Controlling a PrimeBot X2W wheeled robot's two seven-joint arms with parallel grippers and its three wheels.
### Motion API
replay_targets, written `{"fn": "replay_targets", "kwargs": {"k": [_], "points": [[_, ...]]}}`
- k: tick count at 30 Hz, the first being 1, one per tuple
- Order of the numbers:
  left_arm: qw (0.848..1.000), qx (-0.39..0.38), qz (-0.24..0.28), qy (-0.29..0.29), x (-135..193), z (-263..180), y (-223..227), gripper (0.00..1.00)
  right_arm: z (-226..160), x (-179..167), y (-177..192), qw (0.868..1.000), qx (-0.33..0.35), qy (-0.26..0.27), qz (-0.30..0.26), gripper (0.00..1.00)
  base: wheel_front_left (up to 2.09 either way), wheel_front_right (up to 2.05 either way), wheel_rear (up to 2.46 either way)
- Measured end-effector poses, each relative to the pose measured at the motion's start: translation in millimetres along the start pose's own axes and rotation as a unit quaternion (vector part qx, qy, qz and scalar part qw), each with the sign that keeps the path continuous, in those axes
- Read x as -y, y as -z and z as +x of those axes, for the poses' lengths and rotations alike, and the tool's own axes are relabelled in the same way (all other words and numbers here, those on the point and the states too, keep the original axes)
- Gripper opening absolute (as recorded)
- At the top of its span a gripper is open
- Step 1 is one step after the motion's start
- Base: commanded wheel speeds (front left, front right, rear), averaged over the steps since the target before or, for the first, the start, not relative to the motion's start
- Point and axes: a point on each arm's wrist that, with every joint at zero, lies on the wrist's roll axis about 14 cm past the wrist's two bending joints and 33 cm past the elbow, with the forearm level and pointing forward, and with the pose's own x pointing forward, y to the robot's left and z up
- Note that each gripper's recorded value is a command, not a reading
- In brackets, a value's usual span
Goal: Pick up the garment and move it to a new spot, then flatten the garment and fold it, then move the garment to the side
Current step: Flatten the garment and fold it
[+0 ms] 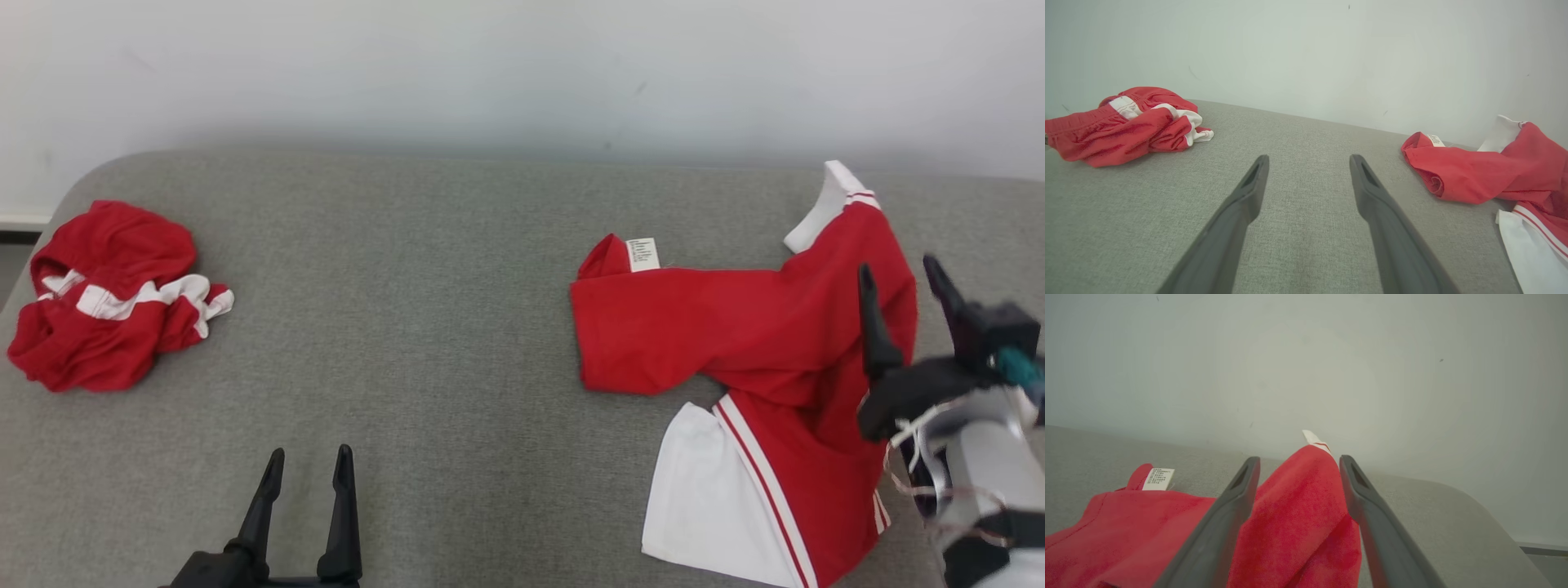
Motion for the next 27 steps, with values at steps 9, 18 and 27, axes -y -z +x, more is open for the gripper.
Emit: {"fn": "replay_targets", "kwargs": {"k": [9,18,27], "points": [[1.0,0.003,0.001,0.021,13,8,-1,1.0,-84,9,81,0.994,-0.095,0.036,0.051,1.0,0.0,0.0,0.0],[1.0,0.0,0.013,0.02,9,7,1,1.0,-118,-26,130,0.981,-0.173,0.023,0.088,1.0,0.0,0.0,0.0],[1.0,0.006,0.02,0.006,0,-3,-4,1.0,-132,-39,146,0.973,-0.212,0.013,0.092,1.0,0.0,0.0,0.0]]}}
